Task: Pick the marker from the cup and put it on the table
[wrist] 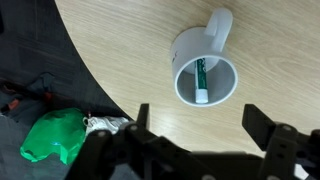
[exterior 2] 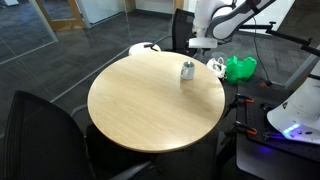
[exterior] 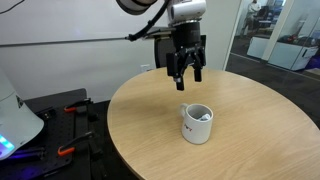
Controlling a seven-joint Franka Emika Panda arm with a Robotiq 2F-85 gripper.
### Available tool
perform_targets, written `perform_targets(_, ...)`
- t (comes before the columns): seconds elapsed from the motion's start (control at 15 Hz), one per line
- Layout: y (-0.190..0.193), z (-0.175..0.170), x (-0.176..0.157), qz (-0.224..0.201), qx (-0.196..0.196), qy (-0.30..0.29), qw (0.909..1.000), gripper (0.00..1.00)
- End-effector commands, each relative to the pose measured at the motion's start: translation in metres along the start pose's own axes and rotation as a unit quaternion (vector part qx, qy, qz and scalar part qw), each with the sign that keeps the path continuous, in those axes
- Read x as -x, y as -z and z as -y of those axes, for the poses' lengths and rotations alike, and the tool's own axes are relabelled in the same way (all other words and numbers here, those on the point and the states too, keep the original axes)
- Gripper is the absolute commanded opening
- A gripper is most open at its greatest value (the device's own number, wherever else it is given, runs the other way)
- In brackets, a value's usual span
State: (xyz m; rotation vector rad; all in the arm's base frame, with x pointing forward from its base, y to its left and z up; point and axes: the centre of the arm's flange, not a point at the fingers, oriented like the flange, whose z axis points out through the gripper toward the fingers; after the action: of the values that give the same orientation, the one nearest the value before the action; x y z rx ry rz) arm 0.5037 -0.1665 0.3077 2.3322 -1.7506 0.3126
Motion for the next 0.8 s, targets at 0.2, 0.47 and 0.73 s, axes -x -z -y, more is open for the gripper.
perform_targets(0.2, -0.030, 0.012, -0.011, -0.002, 0.004, -0.031, 0.9995, 0.75)
perform_targets(0.47, -0.044, 0.019, -0.015, 0.002, -0.003, -0.026, 0.9996, 0.64)
perform_targets(0.73, -0.055, 0.028, -0.013, 0.008, -0.005, -0.032, 0.9995, 0.58)
